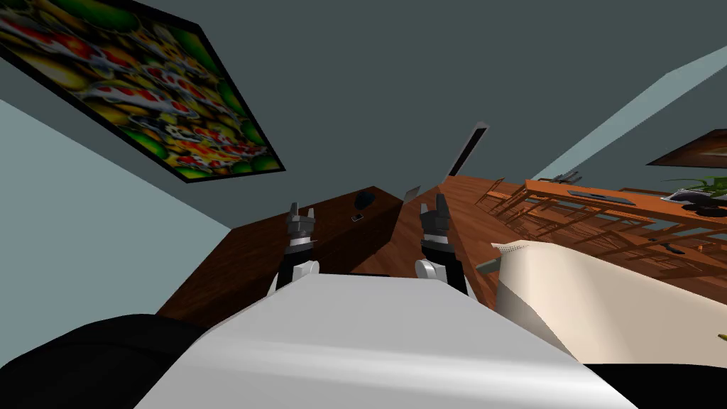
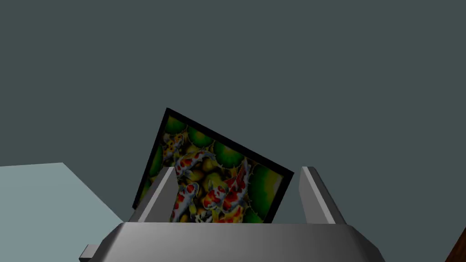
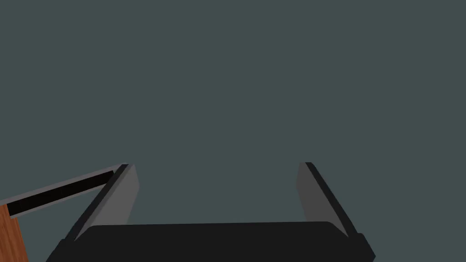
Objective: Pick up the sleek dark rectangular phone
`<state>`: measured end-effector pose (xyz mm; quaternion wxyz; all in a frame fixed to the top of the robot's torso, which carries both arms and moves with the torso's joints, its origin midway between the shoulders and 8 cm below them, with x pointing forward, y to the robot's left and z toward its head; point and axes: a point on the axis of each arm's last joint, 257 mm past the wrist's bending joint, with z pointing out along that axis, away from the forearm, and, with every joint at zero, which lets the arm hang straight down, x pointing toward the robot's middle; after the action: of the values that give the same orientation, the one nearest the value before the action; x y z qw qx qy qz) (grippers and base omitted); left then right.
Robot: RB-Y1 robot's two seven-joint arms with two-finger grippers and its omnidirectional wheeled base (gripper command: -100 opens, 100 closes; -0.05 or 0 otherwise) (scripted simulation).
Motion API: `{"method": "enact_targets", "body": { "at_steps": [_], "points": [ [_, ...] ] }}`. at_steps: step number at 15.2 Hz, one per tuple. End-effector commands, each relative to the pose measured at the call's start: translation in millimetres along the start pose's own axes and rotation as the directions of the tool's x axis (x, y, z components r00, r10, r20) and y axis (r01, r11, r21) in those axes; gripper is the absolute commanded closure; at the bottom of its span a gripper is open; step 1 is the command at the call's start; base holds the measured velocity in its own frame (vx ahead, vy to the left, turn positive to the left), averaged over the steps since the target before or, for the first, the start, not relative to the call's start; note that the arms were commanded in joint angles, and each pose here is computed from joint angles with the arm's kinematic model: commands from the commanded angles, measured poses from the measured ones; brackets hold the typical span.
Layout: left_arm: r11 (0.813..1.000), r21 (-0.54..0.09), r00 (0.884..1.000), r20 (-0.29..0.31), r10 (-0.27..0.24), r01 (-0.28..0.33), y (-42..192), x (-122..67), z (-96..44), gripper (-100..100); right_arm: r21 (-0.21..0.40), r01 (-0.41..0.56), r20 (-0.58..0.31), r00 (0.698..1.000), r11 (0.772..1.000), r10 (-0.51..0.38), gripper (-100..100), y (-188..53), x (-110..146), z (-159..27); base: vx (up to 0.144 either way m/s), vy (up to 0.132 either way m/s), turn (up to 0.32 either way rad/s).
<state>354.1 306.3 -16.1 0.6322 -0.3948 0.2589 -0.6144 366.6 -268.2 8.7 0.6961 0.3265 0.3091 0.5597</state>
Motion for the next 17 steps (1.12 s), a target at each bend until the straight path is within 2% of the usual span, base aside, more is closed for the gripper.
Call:
{"method": "enact_targets", "body": {
  "at_steps": [1,4,6,9,10,13,14,17],
  "points": [
    [0.999,-0.024,0.999,-0.034,0.022,-0.023,4,-0.4,-0.2,-100,0.000,0.000,0.000,1.000,1.000,0.000,0,0,0,0.0,0.004,-0.007,-0.043],
    [0.998,-0.046,0.998,-0.054,0.037,-0.040,8,-2.2,-0.5,-100,0.000,0.000,0.000,1.000,1.000,0.000,0,0,0,0.0,0.010,-0.011,-0.047],
    [0.992,-0.103,0.996,-0.073,0.060,-0.067,18,-12.4,-1.9,-100,0.000,0.000,0.000,1.000,1.000,0.000,0,0,0,0.0,0.020,-0.020,-0.093],
    [0.986,-0.140,0.993,-0.088,0.075,-0.087,25,-18.8,-2.7,-100,0.000,0.000,0.000,1.000,1.000,0.000,0,0,0,0.0,0.025,-0.027,-0.095],
    [0.979,-0.176,0.992,-0.091,0.086,-0.101,31,-27.5,-3.9,-100,0.000,0.000,0.000,1.000,1.000,0.000,0,0,0,0.0,0.027,-0.036,-0.099],
    [0.968,-0.222,0.992,-0.088,0.096,-0.113,39,-38.2,-5.9,-100,0.000,0.000,0.000,1.000,1.000,0.000,0,0,0,0.0,0.028,-0.032,-0.117],
    [0.959,-0.257,0.991,-0.083,0.105,-0.123,43,-49.1,-7.6,-100,0.000,0.000,0.000,1.000,1.000,0.000,0,0,0,0.0,0.037,-0.030,-0.131],
    [0.940,-0.314,0.991,-0.070,0.114,-0.131,53,-63.1,-11.4,-100,0.000,0.000,0.000,1.000,1.000,0.000,0,0,0,0.0,0.036,-0.032,-0.133]
  ]
}}
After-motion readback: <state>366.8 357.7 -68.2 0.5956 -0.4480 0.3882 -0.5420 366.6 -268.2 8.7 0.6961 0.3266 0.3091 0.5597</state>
